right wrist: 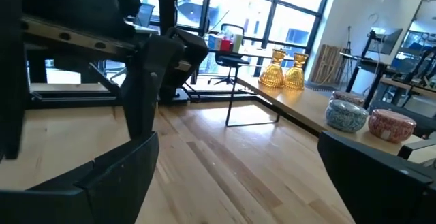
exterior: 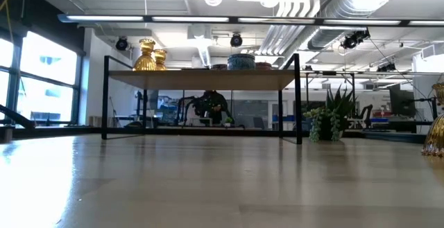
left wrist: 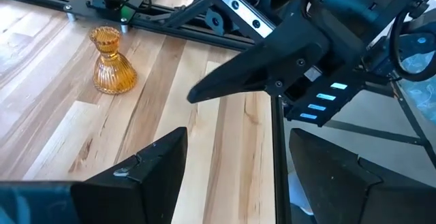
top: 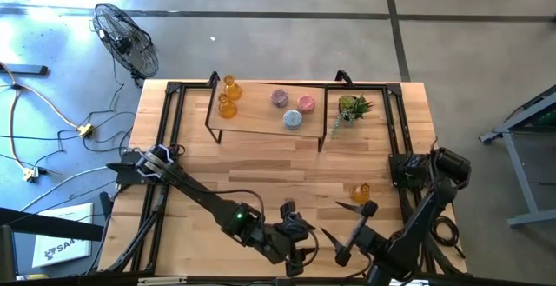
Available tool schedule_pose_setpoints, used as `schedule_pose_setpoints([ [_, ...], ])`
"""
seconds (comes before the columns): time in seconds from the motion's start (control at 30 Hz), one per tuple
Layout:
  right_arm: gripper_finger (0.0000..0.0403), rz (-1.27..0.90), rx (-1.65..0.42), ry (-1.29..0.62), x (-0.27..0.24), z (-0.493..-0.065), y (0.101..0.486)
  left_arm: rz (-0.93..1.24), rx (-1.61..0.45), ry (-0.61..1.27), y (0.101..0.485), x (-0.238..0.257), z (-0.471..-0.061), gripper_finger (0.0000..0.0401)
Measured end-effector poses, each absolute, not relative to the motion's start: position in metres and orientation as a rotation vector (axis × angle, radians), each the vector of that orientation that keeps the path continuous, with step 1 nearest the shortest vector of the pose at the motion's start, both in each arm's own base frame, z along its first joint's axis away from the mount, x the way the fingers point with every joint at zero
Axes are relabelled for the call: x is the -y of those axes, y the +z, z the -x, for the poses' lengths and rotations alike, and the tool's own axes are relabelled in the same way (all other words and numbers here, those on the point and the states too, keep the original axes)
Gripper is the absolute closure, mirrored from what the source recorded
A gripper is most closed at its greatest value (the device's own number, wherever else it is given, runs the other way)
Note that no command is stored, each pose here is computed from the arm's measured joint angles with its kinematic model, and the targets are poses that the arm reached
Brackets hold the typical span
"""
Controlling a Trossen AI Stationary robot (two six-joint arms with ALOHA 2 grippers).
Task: Pick & Place candle stick holders
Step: Put the yellow glass candle holder on the shelf
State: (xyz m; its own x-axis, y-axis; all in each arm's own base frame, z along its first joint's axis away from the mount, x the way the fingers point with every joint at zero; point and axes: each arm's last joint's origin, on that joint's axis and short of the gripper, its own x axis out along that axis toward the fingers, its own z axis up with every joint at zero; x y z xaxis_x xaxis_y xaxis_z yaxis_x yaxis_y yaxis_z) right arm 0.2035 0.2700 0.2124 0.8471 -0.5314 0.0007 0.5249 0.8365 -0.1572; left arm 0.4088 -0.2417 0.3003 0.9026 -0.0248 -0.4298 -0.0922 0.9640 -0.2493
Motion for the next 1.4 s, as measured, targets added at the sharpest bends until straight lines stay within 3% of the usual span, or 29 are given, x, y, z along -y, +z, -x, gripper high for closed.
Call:
schedule_pose_setpoints([
  [0.4, 0.0003, 0.182, -0.067, -0.546, -0.270, -0.199, 0.212, 0.270, -0.445, 0.034, 0.300, 0.242, -0.409, 0.0149],
  [0.8, 0.0004, -0.064, -0.292, -0.599, -0.261, -0.156, 0.211, 0.270, -0.445, 0.035, 0.300, 0.242, -0.409, 0.0149],
  [0.97, 0.0004, -0.208, -0.485, -0.744, -0.259, -0.133, 0.204, 0.269, -0.445, 0.035, 0.300, 0.242, -0.409, 0.0149],
  [1.2, 0.0004, -0.266, -0.536, -0.871, -0.235, -0.116, 0.191, 0.269, -0.444, 0.035, 0.300, 0.242, -0.409, 0.0149],
  [1.4, 0.0004, -0.246, -0.512, -0.838, -0.227, -0.114, 0.193, 0.269, -0.445, 0.036, 0.300, 0.242, -0.409, 0.0149],
])
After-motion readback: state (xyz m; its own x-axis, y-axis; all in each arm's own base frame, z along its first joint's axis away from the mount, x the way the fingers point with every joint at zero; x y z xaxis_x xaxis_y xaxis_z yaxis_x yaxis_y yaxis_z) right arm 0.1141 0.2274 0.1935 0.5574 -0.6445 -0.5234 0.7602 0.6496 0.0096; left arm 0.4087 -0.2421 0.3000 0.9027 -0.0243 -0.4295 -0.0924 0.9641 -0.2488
